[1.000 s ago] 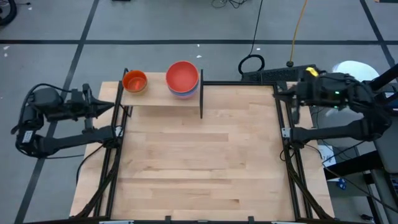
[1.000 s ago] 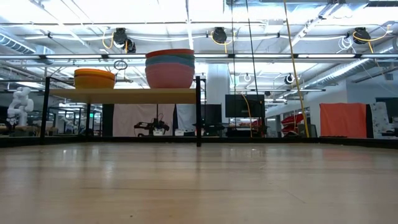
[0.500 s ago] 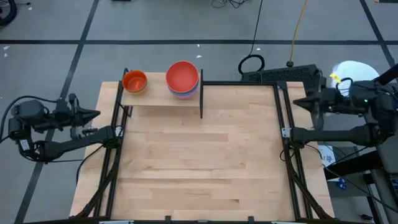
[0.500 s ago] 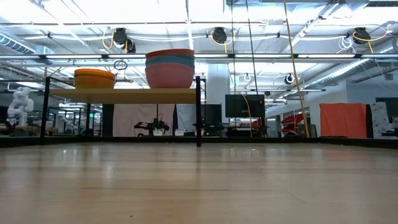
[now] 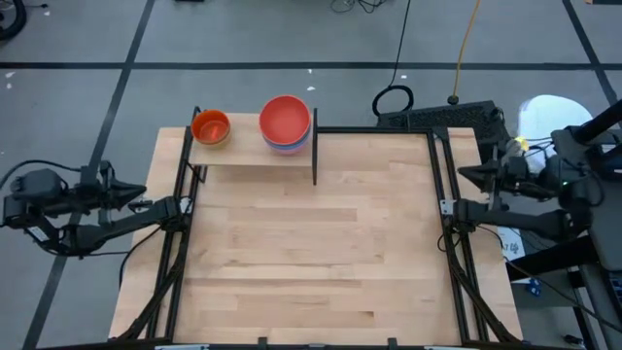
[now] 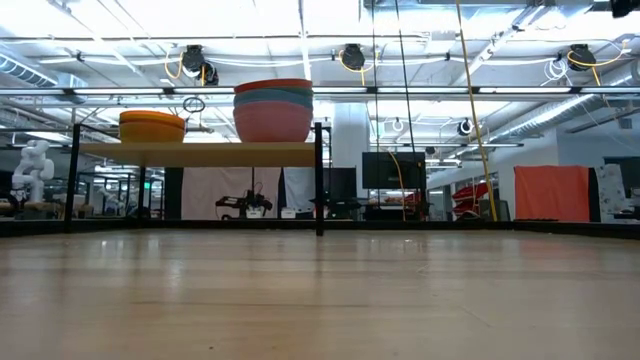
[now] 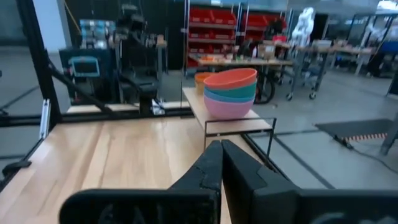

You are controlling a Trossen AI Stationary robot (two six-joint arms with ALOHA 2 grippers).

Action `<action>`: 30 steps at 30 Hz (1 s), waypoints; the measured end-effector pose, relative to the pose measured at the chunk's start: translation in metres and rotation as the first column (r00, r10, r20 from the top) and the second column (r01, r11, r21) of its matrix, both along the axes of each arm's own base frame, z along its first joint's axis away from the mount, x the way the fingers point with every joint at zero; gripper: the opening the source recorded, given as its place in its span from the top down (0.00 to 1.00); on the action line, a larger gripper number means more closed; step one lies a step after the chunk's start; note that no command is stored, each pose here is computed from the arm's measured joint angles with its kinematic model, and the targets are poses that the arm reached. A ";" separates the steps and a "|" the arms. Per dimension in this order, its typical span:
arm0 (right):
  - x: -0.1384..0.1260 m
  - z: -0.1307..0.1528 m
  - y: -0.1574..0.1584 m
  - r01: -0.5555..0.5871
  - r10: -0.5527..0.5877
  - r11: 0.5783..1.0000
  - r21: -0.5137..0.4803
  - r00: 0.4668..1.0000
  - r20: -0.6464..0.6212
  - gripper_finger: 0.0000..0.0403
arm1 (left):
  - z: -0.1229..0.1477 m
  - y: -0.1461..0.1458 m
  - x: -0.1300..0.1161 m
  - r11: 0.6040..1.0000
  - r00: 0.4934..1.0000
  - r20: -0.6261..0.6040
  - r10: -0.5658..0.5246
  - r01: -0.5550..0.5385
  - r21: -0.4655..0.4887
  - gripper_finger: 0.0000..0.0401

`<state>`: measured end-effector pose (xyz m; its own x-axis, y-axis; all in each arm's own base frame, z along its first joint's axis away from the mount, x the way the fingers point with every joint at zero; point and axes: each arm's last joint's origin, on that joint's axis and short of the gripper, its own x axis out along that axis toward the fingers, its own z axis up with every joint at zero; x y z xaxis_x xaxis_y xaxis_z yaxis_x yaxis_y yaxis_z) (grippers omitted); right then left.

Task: Place and stack bowls onto a shelf
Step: Return to Home Position

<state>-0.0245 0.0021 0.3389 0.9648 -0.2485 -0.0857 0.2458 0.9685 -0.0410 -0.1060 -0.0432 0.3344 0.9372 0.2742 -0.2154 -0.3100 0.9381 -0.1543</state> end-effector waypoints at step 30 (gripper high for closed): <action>0.093 -0.105 -0.015 -0.056 0.060 0.996 -0.067 0.997 0.057 1.00 | 0.014 -0.010 0.006 0.988 0.995 0.103 -0.003 -0.013 0.152 0.94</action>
